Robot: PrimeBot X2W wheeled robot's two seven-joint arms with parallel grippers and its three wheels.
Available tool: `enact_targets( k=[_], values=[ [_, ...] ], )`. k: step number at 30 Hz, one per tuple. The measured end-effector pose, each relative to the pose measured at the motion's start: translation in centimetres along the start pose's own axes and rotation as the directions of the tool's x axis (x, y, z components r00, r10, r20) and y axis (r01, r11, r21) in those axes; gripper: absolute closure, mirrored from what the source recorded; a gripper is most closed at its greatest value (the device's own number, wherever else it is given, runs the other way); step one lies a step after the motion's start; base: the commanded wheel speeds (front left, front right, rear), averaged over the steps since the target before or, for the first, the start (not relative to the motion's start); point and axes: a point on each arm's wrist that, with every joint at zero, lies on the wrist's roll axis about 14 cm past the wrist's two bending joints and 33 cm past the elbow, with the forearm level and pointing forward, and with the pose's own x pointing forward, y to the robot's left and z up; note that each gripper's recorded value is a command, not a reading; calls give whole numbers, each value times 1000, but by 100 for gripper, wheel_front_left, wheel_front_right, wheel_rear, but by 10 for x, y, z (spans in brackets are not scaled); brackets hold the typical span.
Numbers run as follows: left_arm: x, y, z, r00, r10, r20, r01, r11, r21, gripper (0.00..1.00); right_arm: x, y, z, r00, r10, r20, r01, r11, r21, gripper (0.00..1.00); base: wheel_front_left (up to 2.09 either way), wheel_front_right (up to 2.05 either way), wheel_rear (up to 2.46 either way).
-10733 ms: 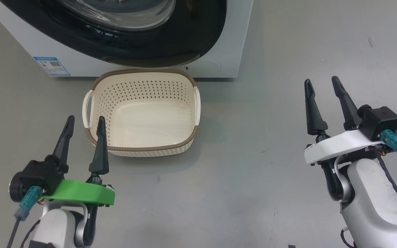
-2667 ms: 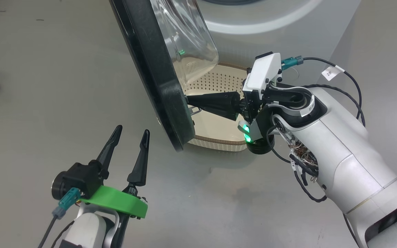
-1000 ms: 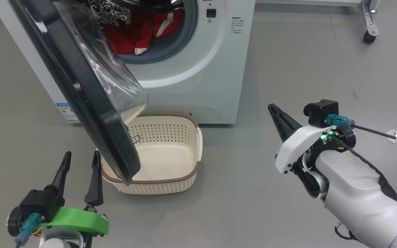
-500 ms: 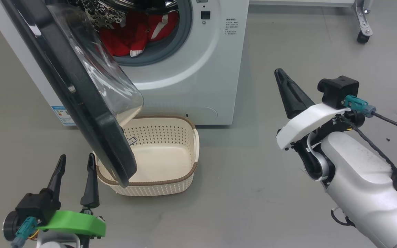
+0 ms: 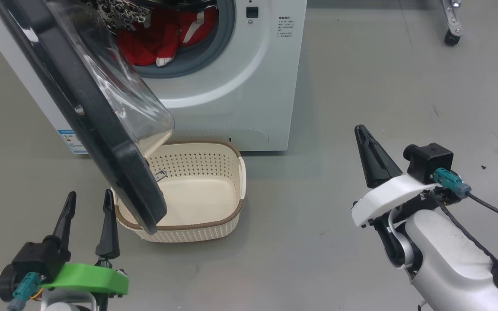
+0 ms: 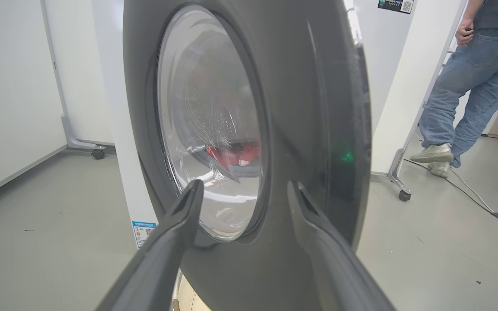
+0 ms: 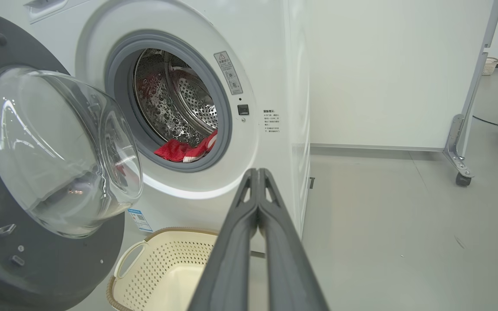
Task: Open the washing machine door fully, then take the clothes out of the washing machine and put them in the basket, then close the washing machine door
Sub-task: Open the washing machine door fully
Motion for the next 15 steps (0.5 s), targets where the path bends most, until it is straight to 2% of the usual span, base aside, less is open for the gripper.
enact_targets(
  k=[3,4,6,15],
  values=[
    [1,-3,-3,1000,-8,-8,8,1000,-2,0,-7,-6,-6,1000,-19,-8,19,1000,-14,100,0,0,0],
    [1,-3,-4,1000,-10,-10,10,1000,-2,0,-9,-8,-8,1000,-25,-11,24,1000,-18,79,0,0,0],
    [2,-4,-5,1000,-12,-13,12,1000,-2,0,-13,-11,-12,999,-34,-17,34,999,-21,0,0,0,0],
    [2,-4,-7,1000,-12,-20,12,1000,-3,0,-22,-14,-11,999,-49,6,49,997,-53,0,0,0,0]
  ],
)
